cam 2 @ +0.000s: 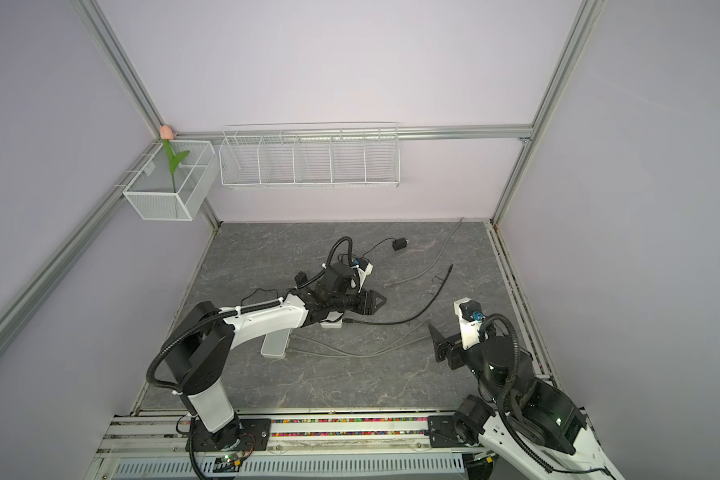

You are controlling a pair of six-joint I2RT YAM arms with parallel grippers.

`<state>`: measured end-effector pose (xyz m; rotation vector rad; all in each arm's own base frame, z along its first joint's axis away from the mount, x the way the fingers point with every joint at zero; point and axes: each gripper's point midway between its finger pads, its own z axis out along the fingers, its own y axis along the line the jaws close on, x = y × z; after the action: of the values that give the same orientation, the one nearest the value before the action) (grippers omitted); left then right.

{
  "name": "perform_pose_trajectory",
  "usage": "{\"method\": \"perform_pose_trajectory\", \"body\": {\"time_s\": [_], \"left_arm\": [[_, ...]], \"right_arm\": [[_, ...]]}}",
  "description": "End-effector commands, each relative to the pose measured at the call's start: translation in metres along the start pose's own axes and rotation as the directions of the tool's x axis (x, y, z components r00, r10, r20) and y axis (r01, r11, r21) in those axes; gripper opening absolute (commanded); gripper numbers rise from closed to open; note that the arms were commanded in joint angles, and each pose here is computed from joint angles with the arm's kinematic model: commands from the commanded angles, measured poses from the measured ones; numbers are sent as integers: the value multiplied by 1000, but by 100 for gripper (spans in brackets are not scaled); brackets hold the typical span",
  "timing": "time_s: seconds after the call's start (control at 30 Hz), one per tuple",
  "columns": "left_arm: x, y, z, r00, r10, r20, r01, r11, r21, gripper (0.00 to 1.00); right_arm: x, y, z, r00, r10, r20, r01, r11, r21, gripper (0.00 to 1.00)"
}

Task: Insert the plug into the switch port

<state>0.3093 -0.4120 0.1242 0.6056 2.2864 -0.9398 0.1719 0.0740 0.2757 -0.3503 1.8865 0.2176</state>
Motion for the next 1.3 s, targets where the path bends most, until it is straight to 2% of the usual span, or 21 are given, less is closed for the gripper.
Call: {"method": "perform_pose_trajectory", "body": {"time_s": [0.0,0.17,0.37,0.63,0.9,1.27], "left_arm": [[-9,22,22,997,75,-33,-78,992,-95,65],[-26,48,43,993,101,-64,-112,971,-210,66],[-32,70,62,972,134,-192,-187,937,-295,66],[-32,76,83,947,169,-273,-242,934,-262,66],[-29,74,99,926,215,-309,-285,937,-202,66],[-10,74,118,904,199,-377,-267,954,-139,61]], "right_arm": [[7,-3,0,999,41,-4,-41,999,9,95],[7,1,0,999,40,-9,-40,999,-9,96],[8,7,1,999,35,-16,-35,999,-40,96],[8,12,3,999,42,-18,-43,997,-65,97],[9,15,5,999,41,-31,-43,996,-74,97],[11,22,8,998,38,-48,-43,994,-101,97]]}}
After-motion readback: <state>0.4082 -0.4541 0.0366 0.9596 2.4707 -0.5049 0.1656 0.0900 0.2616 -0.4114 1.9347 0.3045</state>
